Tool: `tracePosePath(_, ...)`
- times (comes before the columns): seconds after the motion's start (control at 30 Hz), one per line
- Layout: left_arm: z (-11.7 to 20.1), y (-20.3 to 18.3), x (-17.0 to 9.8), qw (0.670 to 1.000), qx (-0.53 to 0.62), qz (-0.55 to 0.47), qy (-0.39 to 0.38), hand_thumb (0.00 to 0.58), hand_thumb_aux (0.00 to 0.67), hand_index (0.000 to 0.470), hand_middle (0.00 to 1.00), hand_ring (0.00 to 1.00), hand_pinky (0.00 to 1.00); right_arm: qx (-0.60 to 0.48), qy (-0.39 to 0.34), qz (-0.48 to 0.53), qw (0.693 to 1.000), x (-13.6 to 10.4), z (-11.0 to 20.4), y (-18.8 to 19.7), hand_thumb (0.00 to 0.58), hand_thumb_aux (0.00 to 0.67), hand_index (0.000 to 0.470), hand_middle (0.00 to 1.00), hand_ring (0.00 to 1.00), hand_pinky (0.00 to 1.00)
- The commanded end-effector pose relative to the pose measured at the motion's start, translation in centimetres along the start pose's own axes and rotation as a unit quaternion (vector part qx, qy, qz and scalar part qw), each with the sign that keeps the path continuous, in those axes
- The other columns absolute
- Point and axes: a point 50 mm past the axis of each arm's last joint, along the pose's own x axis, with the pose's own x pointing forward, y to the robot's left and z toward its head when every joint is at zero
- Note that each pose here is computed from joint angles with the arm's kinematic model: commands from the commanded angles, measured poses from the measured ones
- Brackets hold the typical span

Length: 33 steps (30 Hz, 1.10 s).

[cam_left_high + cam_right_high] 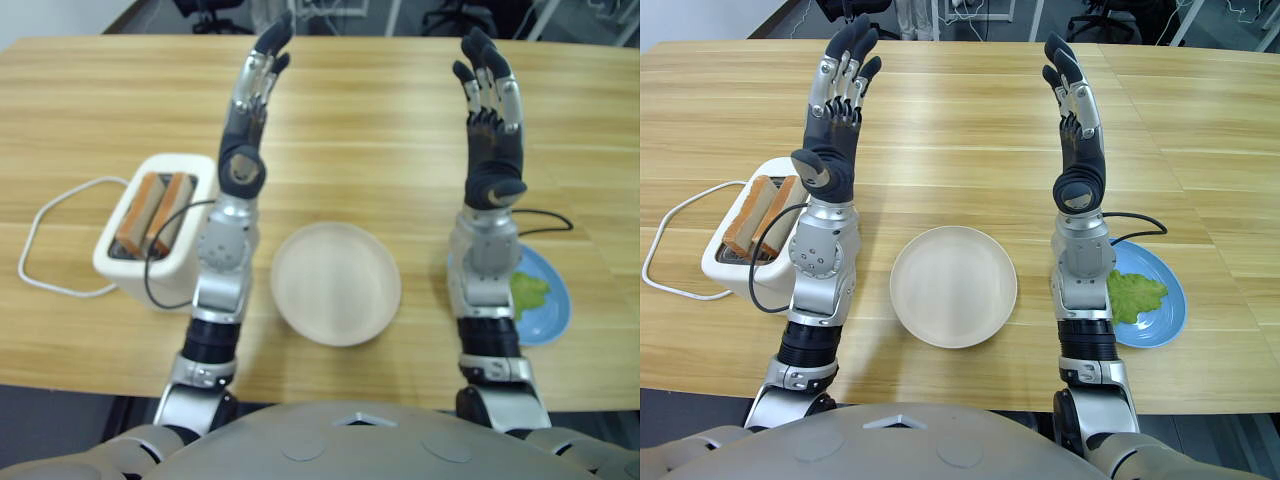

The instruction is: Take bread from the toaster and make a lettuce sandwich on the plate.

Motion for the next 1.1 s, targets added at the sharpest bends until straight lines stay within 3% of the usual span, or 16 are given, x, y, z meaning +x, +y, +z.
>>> tracePosePath(0.03,-0.2,0.1,0.0,1.0,0.015,0.0,0.001,0.0,0.0,0.0,0.0,0.0,0.0,-0.006,-0.007,0.002,1.0,0.3,0.4,-0.1,0.0,0.0,0.0,0.0,0.0,0.0)
tracePosePath(0.63,0.4,1.4,0.1,0.999,0.053,0.008,-0.01,0.0,0.0,0.0,0.0,0.0,0.0,-0.007,0.0,0.004,1.0,0.0,0.2,-0.1,0.0,0.0,0.0,0.0,0.0,0.0)
tracePosePath(0.83,2.8,7.2,0.0,0.978,0.208,-0.027,0.014,0.0,0.0,0.0,0.0,0.0,0.0,-0.024,0.007,-0.004,1.0,-0.4,0.4,-1.1,0.0,0.0,0.0,0.0,0.0,0.0)
tracePosePath(1.1,5.7,16.1,-2.0,0.896,0.421,-0.07,0.124,0.0,0.0,0.0,0.0,0.0,0.0,-0.059,0.003,-0.025,0.998,-0.8,1.0,-3.0,0.0,0.0,0.0,0.0,0.0,0.0)
